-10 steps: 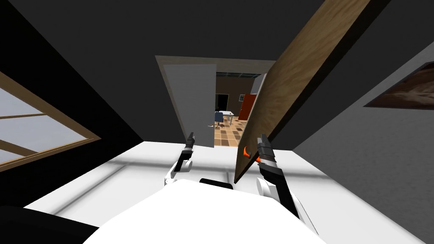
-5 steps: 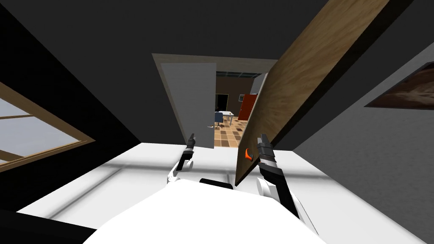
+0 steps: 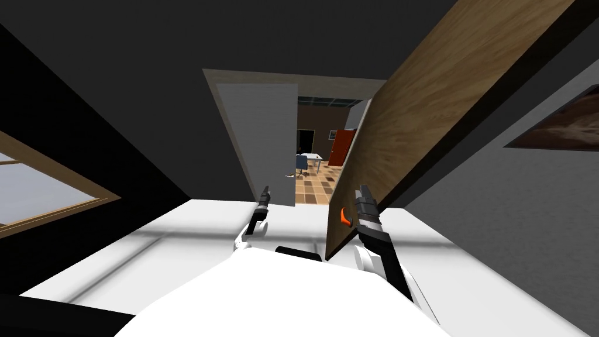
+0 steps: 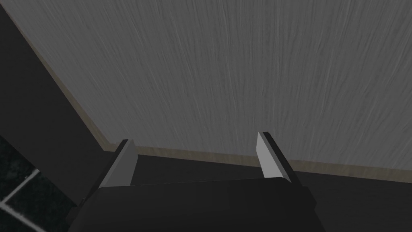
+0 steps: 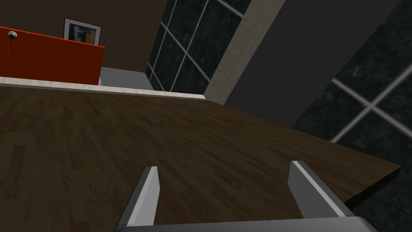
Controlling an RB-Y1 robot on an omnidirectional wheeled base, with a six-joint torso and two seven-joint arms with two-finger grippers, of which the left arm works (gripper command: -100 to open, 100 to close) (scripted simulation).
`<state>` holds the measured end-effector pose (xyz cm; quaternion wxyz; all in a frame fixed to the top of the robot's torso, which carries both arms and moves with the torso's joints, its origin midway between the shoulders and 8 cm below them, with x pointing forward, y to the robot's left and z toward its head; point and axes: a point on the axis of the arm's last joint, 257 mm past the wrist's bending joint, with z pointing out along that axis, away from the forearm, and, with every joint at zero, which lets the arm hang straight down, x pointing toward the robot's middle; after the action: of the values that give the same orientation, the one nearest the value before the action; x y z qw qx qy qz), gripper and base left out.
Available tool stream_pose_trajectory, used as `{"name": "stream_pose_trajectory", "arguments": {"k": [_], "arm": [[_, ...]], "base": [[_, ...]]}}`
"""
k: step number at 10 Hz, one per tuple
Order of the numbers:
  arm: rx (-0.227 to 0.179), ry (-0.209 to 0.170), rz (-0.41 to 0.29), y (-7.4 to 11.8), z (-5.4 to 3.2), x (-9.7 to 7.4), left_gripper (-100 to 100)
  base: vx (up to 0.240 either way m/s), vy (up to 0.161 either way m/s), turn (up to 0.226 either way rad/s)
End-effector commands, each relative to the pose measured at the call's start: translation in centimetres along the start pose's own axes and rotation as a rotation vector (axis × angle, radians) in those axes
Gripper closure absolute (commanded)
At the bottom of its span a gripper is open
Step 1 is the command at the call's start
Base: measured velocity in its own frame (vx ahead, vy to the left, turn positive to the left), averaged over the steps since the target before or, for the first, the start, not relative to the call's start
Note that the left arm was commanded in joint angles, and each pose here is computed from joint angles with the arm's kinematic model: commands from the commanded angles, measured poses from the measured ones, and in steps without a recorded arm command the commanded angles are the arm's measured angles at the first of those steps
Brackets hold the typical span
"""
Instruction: Pull the door open
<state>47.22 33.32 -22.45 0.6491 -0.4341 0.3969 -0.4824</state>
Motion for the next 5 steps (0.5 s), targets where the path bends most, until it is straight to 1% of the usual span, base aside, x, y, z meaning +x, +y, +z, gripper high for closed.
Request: {"name": "stream_pose_trajectory", "arguments": {"k": [1,2,3,5], "arm": [[-0.017,-0.005,-0.003,1.1,0.02,0.1,-100],[-0.030,-0.008,-0.005,1.9,-0.02,0.2,-100],[-0.031,-0.008,-0.005,2.0,-0.04,0.2,-100],[-0.052,-0.014,-0.010,3.3,-0.10,0.4,-100]], "base": [[0.097,0.037,-0.035],[0.098,0.035,-0.032],[0.067,0.023,-0.005],[0.069,0.016,-0.032]]}}
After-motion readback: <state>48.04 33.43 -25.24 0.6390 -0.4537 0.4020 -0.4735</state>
